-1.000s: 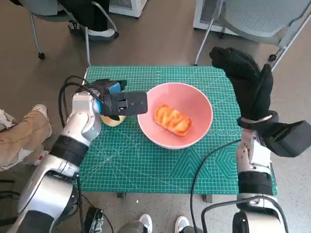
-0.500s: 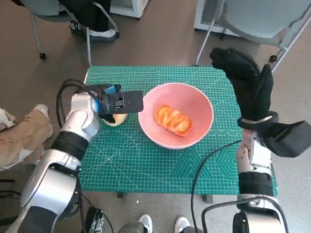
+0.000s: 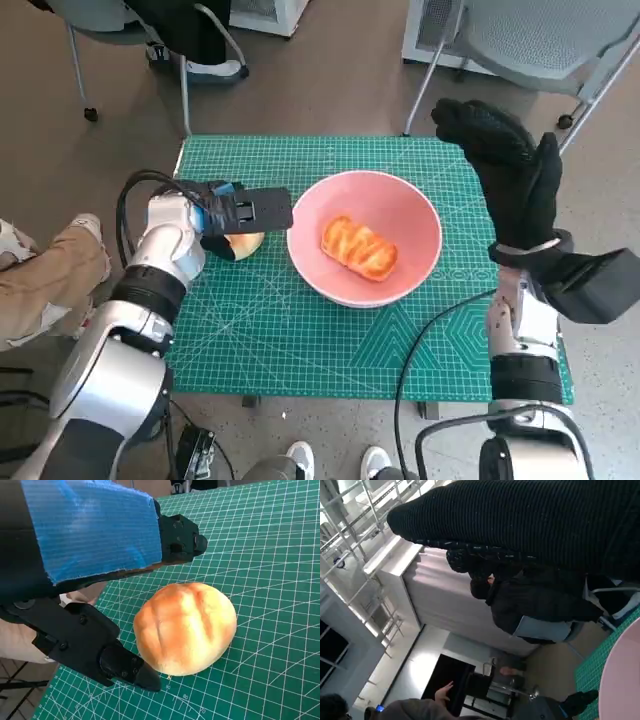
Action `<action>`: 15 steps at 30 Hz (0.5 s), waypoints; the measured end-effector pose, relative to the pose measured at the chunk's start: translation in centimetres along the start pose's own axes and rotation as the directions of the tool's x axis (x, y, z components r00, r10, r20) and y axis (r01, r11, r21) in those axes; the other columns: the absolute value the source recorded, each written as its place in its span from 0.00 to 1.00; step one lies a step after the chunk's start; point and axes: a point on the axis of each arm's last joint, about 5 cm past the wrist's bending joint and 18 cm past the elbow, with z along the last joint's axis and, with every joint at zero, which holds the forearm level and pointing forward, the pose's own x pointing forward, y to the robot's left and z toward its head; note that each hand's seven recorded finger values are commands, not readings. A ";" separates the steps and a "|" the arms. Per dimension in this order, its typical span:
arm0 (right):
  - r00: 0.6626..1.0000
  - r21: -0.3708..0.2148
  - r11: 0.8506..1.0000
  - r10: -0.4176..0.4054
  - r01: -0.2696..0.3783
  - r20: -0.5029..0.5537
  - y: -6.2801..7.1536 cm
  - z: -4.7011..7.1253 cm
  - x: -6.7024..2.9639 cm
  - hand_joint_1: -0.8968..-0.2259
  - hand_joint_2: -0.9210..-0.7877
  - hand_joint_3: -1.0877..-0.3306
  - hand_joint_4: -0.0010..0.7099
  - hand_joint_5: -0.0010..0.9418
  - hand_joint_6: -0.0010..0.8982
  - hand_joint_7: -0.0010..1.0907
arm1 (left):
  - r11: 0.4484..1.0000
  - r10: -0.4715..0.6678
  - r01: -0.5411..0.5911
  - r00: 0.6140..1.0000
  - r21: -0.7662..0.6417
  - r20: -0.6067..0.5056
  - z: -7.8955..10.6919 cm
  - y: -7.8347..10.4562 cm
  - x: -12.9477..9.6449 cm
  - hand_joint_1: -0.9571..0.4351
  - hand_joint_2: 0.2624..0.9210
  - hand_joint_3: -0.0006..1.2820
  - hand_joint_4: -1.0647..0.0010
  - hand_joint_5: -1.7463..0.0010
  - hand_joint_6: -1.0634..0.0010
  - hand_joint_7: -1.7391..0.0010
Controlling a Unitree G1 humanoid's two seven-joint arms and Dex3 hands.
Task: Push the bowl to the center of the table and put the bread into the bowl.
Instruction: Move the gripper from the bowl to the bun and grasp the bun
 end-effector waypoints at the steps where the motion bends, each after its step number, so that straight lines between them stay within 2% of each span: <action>1: 1.000 0.000 1.000 -0.001 0.001 0.000 0.0 0.0 -0.01 0.34 0.00 0.34 0.23 0.00 0.00 0.49 | 1.000 -0.001 0.001 1.000 0.003 0.001 0.0 -0.1 0.0 0.46 0.63 0.00 1.00 1.00 0.90 1.00; 15: 1.000 0.000 1.000 -0.010 0.010 0.002 -0.1 0.0 -0.08 0.33 0.00 0.35 0.23 0.00 0.00 0.49 | 0.999 -0.019 0.019 1.000 0.043 0.002 0.5 -1.3 0.5 0.44 0.64 0.00 1.00 1.00 0.90 1.00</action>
